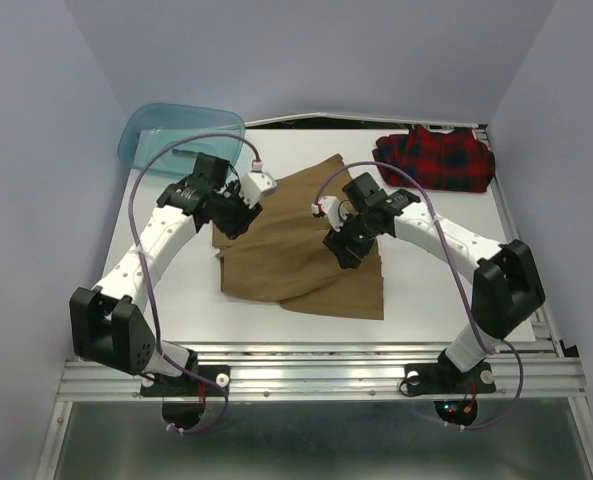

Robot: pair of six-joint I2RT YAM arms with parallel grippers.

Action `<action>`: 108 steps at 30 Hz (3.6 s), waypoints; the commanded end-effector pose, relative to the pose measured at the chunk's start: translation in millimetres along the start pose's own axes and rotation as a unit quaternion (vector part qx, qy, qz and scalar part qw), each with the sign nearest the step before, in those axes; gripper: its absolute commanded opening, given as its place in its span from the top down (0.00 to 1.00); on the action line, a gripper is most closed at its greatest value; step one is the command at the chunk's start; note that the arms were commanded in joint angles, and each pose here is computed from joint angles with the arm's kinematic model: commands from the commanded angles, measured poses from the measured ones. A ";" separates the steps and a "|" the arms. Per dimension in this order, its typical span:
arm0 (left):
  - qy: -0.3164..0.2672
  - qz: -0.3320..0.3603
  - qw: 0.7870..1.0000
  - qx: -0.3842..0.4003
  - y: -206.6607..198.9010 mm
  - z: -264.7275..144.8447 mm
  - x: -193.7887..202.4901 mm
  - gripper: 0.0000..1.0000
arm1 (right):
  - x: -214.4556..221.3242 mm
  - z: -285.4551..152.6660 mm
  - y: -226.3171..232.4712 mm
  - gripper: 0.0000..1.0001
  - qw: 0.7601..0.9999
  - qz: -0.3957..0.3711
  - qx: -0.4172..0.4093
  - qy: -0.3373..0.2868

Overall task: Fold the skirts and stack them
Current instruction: Flatten the skirt out, then fold the skirt

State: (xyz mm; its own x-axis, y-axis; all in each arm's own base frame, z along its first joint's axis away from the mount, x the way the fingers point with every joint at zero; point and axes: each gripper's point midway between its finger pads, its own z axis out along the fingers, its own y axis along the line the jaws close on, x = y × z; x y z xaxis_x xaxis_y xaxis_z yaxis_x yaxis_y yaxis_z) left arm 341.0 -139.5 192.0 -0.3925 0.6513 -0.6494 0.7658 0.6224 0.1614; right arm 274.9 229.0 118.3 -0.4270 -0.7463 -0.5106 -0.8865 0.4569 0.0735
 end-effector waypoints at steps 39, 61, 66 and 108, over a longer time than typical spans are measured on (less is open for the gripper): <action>0.062 0.225 0.971 0.055 -102.2 -19.9 125.6 0.21 | 98.7 33.1 -12.1 0.21 0.980 -0.163 0.103 0.050; 0.115 0.294 0.948 0.040 -111.2 20.4 170.2 0.83 | 95.4 18.0 -4.3 0.99 0.978 -0.173 0.103 0.061; 0.070 0.288 0.955 0.014 -104.3 -6.3 137.8 1.00 | 97.5 -4.6 7.4 0.99 0.979 -0.174 0.084 0.071; 0.012 0.104 0.993 0.049 -114.0 -77.1 102.9 1.00 | -138.1 -102.1 -106.8 0.99 0.935 -0.223 0.260 -0.095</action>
State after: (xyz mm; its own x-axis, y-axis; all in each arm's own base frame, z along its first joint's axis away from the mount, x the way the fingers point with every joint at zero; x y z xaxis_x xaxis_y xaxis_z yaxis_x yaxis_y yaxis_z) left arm 162.4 -114.6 165.2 -0.1872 0.8000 -0.5700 0.8976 0.3751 0.2316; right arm 364.1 219.5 229.8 -0.0401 -0.8771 -0.4786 -0.8228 0.3007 -0.4822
